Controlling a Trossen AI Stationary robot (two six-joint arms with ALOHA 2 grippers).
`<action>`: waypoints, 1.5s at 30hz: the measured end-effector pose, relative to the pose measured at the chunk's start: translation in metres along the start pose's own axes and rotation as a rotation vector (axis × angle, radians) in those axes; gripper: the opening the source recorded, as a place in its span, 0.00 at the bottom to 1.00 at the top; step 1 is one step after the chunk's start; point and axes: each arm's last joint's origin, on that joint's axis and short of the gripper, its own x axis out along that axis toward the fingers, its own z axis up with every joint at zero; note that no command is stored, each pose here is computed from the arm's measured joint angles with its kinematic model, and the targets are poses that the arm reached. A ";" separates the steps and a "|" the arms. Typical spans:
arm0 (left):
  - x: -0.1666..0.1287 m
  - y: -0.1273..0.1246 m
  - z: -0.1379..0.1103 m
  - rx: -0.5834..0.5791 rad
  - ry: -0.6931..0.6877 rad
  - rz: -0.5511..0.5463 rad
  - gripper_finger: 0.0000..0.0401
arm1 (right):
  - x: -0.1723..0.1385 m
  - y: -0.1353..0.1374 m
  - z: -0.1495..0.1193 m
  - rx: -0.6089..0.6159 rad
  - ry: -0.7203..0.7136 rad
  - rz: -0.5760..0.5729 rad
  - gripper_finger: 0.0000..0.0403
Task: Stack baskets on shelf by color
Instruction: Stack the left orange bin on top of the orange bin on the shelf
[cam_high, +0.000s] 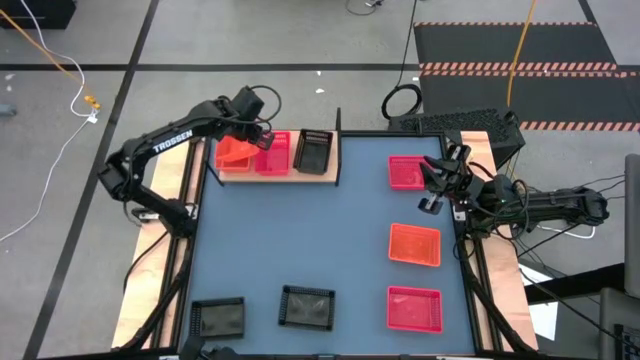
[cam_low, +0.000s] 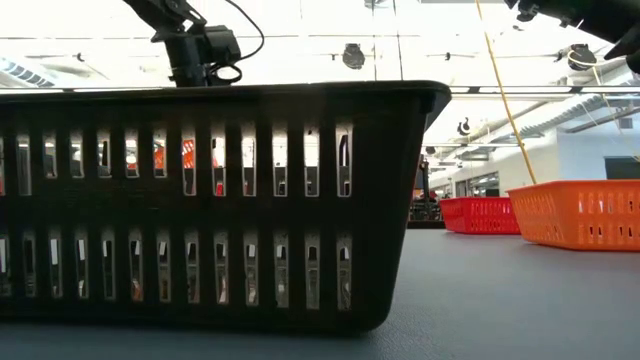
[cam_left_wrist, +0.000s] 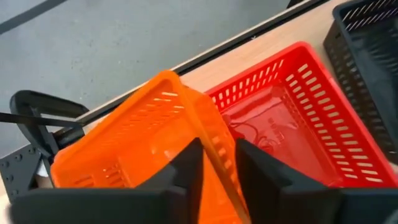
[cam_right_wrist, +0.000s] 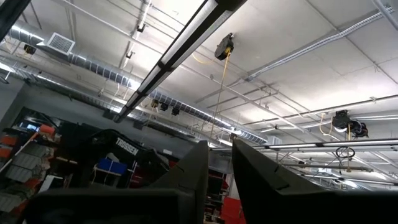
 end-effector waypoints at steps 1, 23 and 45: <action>-0.002 0.000 0.001 -0.002 -0.002 -0.001 0.18 | 0.000 0.000 0.000 0.000 0.000 0.000 0.16; -0.089 -0.035 0.010 0.913 -0.022 -0.037 0.06 | 0.000 0.000 0.000 0.003 0.001 0.000 0.16; -0.010 -0.020 -0.050 1.446 0.425 0.143 0.05 | 0.000 0.001 -0.001 -0.026 0.015 0.007 0.16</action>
